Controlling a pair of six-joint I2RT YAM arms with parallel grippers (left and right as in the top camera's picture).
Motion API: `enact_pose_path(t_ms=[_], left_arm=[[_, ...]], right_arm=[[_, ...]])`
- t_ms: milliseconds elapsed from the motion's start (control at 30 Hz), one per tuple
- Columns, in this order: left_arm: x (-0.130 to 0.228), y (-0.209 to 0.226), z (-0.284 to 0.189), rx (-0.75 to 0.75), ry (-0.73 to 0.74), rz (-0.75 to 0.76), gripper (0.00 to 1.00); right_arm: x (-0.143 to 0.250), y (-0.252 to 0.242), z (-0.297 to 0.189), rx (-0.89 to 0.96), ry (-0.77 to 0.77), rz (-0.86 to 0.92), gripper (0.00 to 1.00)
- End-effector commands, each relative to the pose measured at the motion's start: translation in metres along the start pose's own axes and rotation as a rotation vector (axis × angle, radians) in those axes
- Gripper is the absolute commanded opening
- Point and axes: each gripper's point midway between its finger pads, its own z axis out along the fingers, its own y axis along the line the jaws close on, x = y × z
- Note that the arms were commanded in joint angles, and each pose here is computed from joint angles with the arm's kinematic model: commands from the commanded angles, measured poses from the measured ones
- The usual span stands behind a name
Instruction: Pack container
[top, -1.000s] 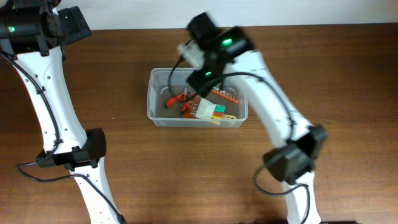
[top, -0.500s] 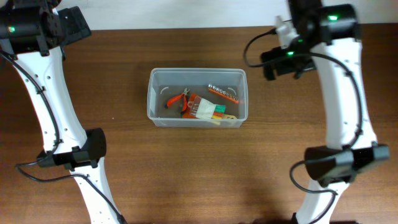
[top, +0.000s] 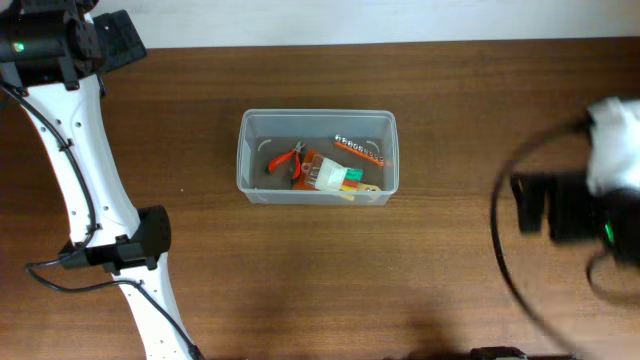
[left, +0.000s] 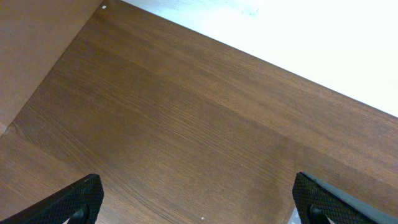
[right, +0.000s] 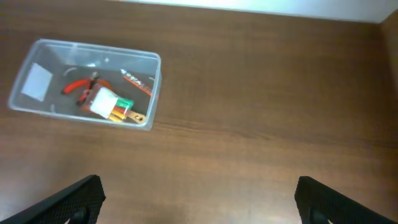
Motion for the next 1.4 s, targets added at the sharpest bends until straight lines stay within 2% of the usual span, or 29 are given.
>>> enact_pose_path(t_ms=[0,133,267,567,967,1200,1367], left_arm=[[-0.005,0.008,-0.013,-0.013,-0.031,0.0,0.99],[-0.005,0.008,-0.013,-0.013,-0.031,0.0,0.99],[-0.005,0.008,-0.013,-0.013,-0.031,0.0,0.99],[-0.005,0.008,-0.013,-0.013,-0.031,0.0,0.99],[-0.005,0.008,-0.013,-0.013,-0.031,0.0,0.99],[-0.005,0.008,-0.013,-0.013,-0.031,0.0,0.99],[-0.005,0.008,-0.013,-0.013,-0.031,0.0,0.99]], right_arm=[[0.007,0.002,-0.015,0.0,-0.103,0.011,0.99],[0.011,0.004,-0.046,0.003,-0.275,0.055,0.99],[0.032,0.007,-0.061,-0.002,-0.319,0.087,0.99],[0.091,0.021,-0.06,-0.061,-0.161,0.091,0.99],[0.088,0.028,-0.061,-0.104,-0.173,0.076,0.99],[0.086,0.021,-0.061,-0.062,-0.185,0.062,0.99],[0.072,0.01,-0.066,0.03,-0.347,-0.028,0.99]])
